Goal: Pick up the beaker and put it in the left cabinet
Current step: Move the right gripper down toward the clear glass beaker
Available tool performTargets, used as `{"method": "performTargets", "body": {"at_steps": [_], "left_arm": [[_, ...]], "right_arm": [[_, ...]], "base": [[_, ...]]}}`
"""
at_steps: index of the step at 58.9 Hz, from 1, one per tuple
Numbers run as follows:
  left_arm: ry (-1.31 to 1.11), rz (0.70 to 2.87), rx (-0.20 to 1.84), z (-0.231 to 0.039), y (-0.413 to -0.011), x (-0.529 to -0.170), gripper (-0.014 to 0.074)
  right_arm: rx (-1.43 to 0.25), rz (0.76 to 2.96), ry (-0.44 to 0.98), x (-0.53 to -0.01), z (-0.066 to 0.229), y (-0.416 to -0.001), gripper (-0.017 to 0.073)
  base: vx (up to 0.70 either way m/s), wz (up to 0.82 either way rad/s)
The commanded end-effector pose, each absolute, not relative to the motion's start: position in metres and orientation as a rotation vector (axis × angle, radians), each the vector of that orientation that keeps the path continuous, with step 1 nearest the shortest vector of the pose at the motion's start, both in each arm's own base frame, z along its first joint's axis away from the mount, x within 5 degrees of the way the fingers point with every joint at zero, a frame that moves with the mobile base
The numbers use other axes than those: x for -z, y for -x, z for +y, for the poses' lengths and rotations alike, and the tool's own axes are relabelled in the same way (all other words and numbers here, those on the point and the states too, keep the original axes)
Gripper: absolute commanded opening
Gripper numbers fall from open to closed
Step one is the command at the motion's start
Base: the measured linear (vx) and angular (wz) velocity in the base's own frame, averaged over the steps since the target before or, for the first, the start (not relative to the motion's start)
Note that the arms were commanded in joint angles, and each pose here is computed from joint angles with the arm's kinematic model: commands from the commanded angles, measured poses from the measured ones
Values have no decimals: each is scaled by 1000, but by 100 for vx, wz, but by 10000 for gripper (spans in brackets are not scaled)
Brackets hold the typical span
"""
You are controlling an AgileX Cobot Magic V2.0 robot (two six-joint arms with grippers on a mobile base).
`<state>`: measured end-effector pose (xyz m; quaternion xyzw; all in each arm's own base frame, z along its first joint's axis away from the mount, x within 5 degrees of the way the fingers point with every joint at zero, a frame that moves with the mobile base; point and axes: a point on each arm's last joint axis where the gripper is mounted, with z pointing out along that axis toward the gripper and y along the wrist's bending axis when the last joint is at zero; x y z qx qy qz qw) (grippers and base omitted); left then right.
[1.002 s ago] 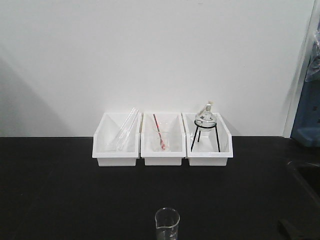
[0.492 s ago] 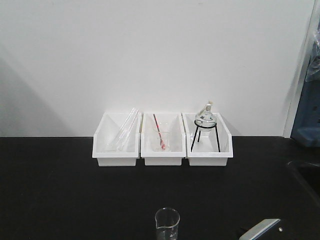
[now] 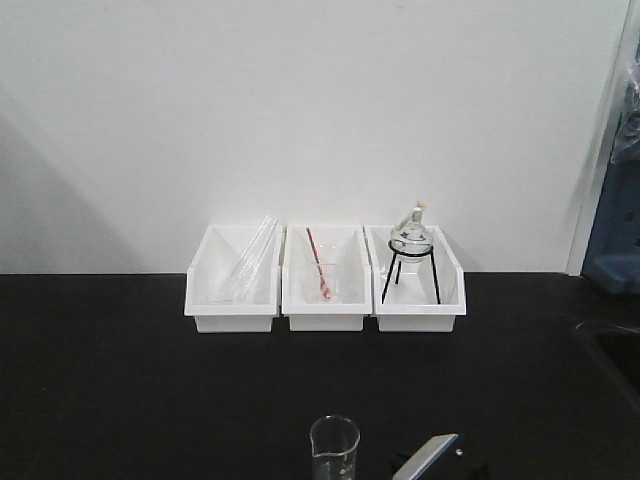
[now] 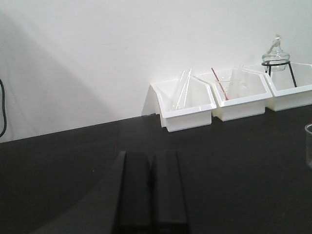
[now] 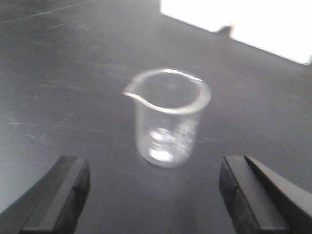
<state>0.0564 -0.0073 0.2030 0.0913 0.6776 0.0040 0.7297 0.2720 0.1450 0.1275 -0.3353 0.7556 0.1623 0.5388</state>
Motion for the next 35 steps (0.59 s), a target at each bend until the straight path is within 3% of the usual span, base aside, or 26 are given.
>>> {"method": "performTargets", "body": {"at_steps": [1,35], "left_arm": [[-189,1416,-2,-7,-55,-205,1],[-189,1416,-2,-7,-55,-205,1]], "right_arm": [[-417,1682,762,-143,155,-286,605],[-437,1648,736,-126,182,-348,594]], "base": [[0,0],[0,0]]}}
